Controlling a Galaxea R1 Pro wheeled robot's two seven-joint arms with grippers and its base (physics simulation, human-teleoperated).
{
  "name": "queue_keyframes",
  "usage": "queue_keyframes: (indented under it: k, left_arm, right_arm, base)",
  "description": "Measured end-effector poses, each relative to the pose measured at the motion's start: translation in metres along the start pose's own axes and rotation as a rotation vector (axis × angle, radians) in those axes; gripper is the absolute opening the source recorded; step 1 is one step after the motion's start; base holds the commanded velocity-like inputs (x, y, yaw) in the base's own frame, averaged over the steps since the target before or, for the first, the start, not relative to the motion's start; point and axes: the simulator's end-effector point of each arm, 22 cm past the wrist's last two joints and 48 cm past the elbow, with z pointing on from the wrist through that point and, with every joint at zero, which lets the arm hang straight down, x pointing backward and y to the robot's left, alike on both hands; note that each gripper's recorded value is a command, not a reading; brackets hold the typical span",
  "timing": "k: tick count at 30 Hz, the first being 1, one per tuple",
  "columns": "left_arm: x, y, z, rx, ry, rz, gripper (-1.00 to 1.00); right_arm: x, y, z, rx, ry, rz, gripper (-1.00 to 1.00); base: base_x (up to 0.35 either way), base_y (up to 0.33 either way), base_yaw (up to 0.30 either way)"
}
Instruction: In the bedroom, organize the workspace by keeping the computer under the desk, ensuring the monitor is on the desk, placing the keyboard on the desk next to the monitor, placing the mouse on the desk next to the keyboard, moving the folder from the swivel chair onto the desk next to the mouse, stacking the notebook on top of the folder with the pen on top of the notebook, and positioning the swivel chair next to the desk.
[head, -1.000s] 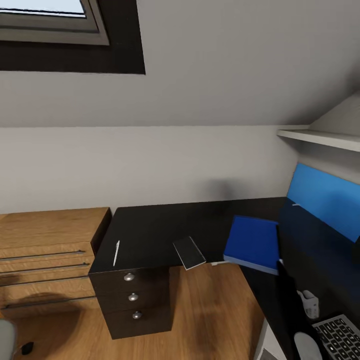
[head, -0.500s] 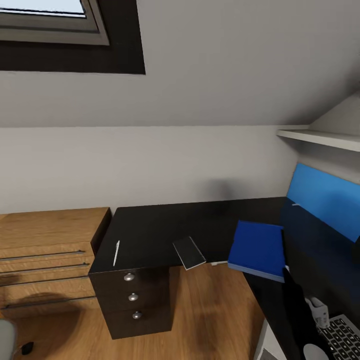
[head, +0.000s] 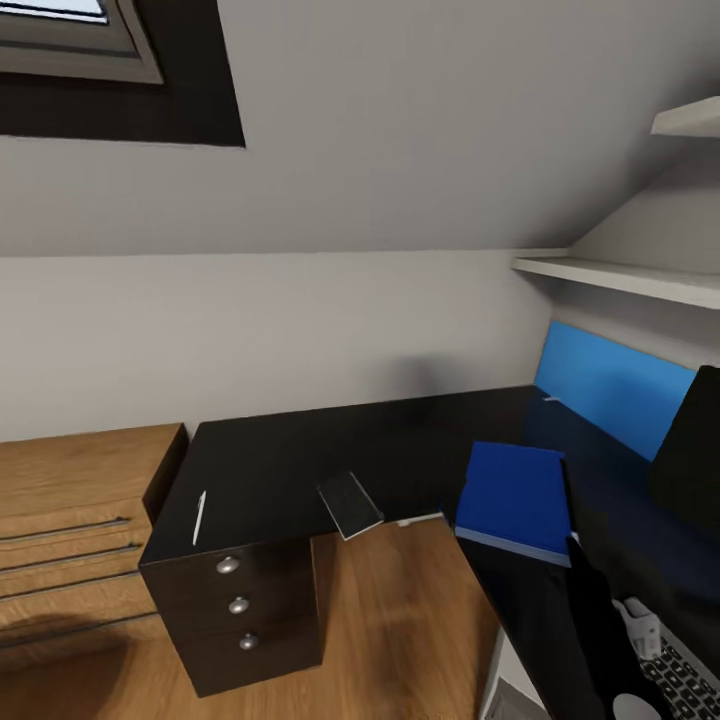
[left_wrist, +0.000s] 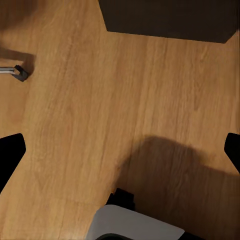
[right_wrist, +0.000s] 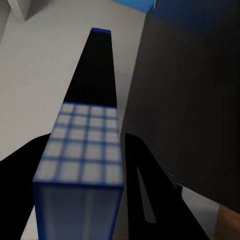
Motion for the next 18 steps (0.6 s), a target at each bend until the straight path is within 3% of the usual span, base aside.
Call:
queue_keyframes:
  k: [5, 12, 18]
  left_arm:
    - [0.0002, 0.0001, 0.0, 0.0, 0.0, 0.0, 1.0]
    - [-0.0002, 0.0009, 0.0, -0.001, -0.001, -0.001, 1.0]
    - [-0.0002, 0.0012, -0.0001, -0.001, -0.001, -0.002, 1.0]
  right_arm:
    - [-0.0002, 0.0, 0.0, 0.0, -0.001, 0.0, -1.0]
    - [-0.0002, 0.0004, 0.0, -0.001, -0.001, 0.001, -1.0]
    - [0.0005, 0.0008, -0.0002, -0.003, 0.001, 0.001, -1.0]
  base:
    - [0.0, 0.0, -0.22]
    - [0.019, 0.014, -0.048]
    - [0.214, 0.216, -0.002]
